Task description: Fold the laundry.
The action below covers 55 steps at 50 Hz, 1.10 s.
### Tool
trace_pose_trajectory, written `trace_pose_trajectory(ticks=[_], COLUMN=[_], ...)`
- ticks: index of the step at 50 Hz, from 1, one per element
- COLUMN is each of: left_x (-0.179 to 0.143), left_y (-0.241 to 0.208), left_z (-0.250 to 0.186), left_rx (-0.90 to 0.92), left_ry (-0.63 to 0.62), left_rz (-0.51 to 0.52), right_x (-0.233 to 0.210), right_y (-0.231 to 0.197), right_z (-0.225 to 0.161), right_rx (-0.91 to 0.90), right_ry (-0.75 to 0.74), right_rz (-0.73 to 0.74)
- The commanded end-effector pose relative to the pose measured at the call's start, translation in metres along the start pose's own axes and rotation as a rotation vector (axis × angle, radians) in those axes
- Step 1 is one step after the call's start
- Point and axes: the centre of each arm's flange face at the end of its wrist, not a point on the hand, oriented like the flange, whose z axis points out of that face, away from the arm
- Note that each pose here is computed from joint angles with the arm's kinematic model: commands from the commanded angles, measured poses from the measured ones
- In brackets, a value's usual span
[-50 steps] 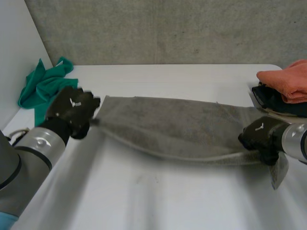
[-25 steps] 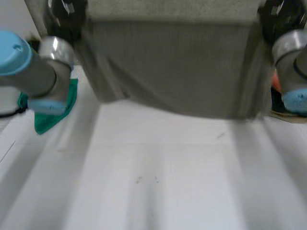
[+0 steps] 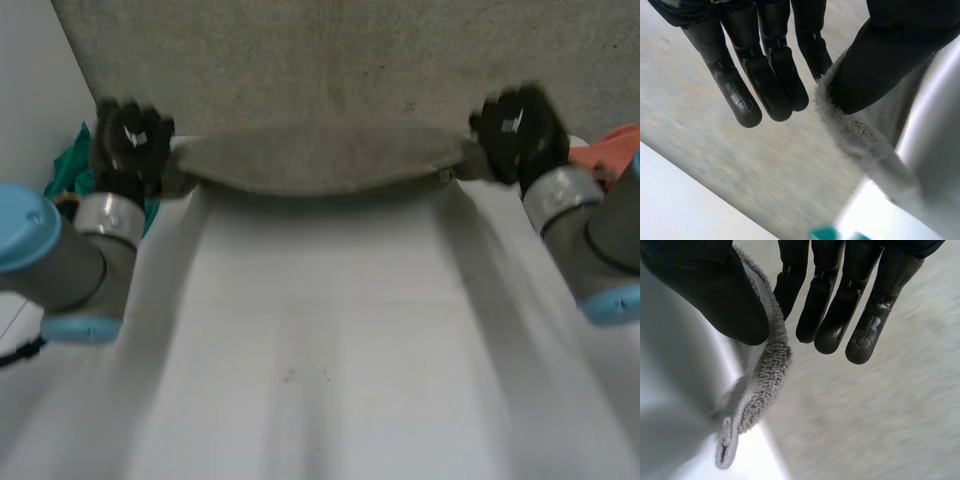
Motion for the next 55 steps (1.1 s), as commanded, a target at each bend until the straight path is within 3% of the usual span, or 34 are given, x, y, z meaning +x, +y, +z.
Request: trace_pose_trajectory(ticks=[1, 5, 9, 12, 16, 21, 30, 38, 48, 55], left_x=[0.031, 0.027, 0.019, 0.009, 0.001, 0.0, 0.034, 0.057, 0.07, 0.078], left_y=[0.03, 0.022, 0.011, 0.001, -0.011, -0.015, 0.016, 0.047, 0.054, 0.031], left_z=[-0.071, -0.11, -0.155, -0.189, -0.204, -0.178, -0.083, -0.013, 0.031, 0.023], left_rx=[-0.242, -0.369, -0.526, -0.669, -0.726, -0.621, -0.394, -0.338, -0.238, -0.182], left_ry=[0.208, 0.333, 0.481, 0.61, 0.675, 0.589, 0.386, 0.19, 0.1, 0.102], left_rz=[0.031, 0.093, 0.138, 0.156, 0.15, 0.154, 0.178, 0.21, 0.196, 0.172], right_x=[-0.046, -0.051, -0.026, -0.011, -0.005, -0.002, -0.019, -0.033, -0.067, -0.058], right_y=[0.037, 0.041, 0.027, 0.026, 0.03, 0.036, 0.049, 0.068, 0.105, 0.097], right_z=[-0.057, -0.092, -0.126, -0.15, -0.161, -0.138, -0.068, -0.003, 0.049, 0.054], right_rx=[-0.325, -0.518, -0.661, -0.735, -0.747, -0.651, -0.413, -0.242, -0.137, -0.113], right_ry=[-0.279, -0.435, -0.526, -0.602, -0.656, -0.537, -0.299, -0.111, -0.043, 0.004], right_rz=[0.086, 0.12, 0.126, 0.065, -0.043, -0.094, -0.15, -0.233, -0.325, -0.206])
